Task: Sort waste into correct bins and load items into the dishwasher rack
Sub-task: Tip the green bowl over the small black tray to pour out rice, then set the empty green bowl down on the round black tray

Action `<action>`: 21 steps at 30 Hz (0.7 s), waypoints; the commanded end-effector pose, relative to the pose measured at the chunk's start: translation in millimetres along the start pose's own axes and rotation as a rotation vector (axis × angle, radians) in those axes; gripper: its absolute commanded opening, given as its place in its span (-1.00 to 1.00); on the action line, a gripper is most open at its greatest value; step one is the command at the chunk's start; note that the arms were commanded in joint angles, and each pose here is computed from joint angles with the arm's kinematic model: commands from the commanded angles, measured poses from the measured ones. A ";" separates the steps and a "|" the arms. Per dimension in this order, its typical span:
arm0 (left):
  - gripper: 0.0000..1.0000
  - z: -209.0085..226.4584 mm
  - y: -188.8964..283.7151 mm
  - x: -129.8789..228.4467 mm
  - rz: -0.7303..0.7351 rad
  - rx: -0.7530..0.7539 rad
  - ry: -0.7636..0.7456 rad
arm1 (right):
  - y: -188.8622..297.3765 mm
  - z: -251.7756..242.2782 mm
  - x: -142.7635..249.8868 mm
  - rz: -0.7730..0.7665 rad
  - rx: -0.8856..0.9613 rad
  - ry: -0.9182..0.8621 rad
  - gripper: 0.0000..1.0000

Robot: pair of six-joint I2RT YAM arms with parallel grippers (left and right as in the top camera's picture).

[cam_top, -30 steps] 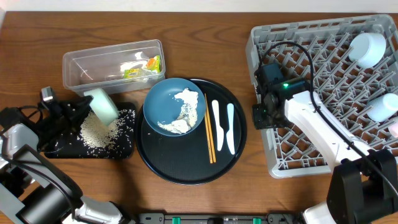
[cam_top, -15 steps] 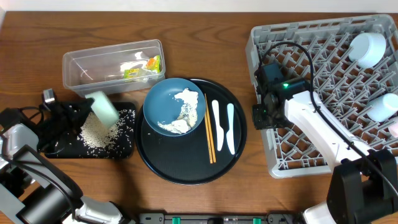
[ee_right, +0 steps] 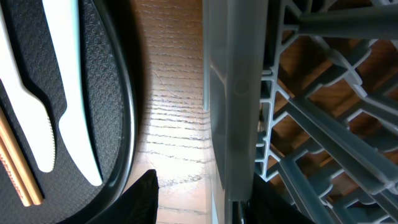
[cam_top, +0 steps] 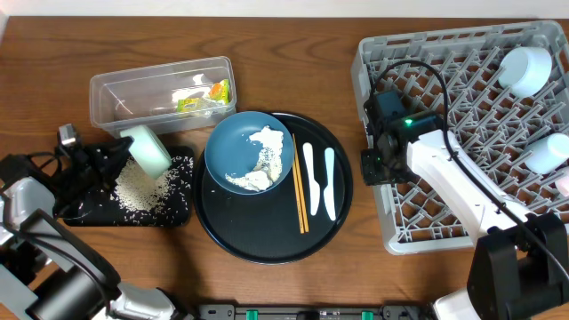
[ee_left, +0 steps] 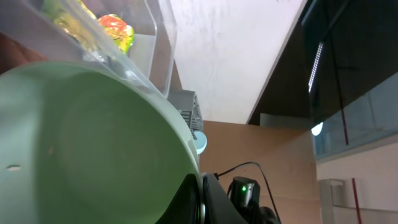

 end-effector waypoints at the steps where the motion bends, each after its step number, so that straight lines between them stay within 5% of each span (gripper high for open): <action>1: -0.88 -16.9 -1.0 2.0 0.005 -0.072 -0.119 | -2.0 5.8 6.8 0.031 -0.026 0.006 -0.20; 10: -0.88 -61.7 -25.4 34.0 0.078 -0.307 -0.389 | -2.0 5.8 6.0 0.027 -0.025 0.006 -0.20; 21: -0.88 -102.8 -93.7 141.4 0.411 -0.367 -0.618 | -2.0 6.0 5.8 0.026 -0.026 0.006 -0.20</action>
Point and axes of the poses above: each gripper's point midway between its finger pads, its own y axis back along the fingers, its own z axis along the line the jaws close on, x = y × z, the point moved 4 cm from there along y, back along the fingers, and after that the axes turned 11 degrees about -y, right-handed, at the moved point
